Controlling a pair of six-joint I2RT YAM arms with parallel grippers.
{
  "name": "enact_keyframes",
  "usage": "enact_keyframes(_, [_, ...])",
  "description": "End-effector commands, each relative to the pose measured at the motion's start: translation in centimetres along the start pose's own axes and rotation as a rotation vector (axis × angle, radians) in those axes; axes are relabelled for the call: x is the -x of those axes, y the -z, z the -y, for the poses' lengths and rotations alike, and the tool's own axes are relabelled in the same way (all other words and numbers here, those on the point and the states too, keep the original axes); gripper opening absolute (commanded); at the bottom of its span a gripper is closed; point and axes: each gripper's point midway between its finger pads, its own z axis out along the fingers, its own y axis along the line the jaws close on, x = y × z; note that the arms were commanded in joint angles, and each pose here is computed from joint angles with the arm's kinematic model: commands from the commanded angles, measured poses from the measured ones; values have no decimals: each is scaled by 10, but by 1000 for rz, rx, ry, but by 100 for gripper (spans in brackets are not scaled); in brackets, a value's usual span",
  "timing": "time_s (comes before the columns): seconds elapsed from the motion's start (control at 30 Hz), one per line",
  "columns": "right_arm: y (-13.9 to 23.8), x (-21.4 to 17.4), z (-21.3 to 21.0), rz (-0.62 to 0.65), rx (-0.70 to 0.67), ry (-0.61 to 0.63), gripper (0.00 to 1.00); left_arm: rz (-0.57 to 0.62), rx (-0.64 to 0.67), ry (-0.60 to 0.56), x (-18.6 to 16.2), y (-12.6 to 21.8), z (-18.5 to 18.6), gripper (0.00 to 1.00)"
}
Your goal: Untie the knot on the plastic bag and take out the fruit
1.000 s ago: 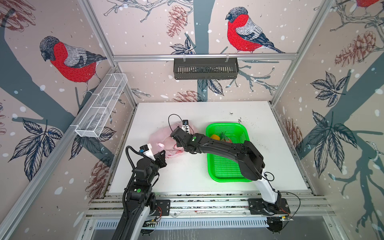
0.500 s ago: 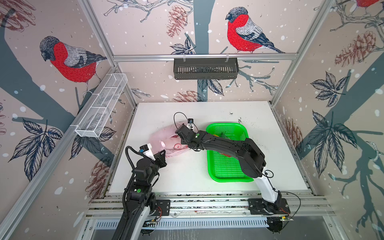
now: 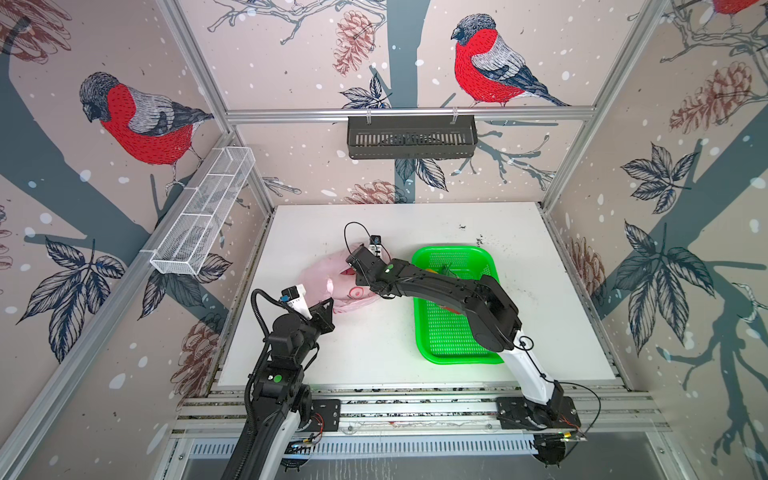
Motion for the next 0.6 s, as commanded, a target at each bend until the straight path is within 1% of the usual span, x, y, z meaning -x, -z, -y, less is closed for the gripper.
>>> enact_keyframes(0.0, [-6,5,3,8,-7,-46,43,35,-71,-38,13,1,18,0])
enact_keyframes(0.1, [-11,8,10,8,-23,-72,44,28,-87,-41,13,0,22,0])
enact_keyframes(0.3, [-16,15,22,28,-68,-107,52,9,-108,-39,10,-1,25,0])
enact_keyframes(0.57, [-25,21,30,43,-94,-151,59,-19,-114,-29,0,-7,21,0])
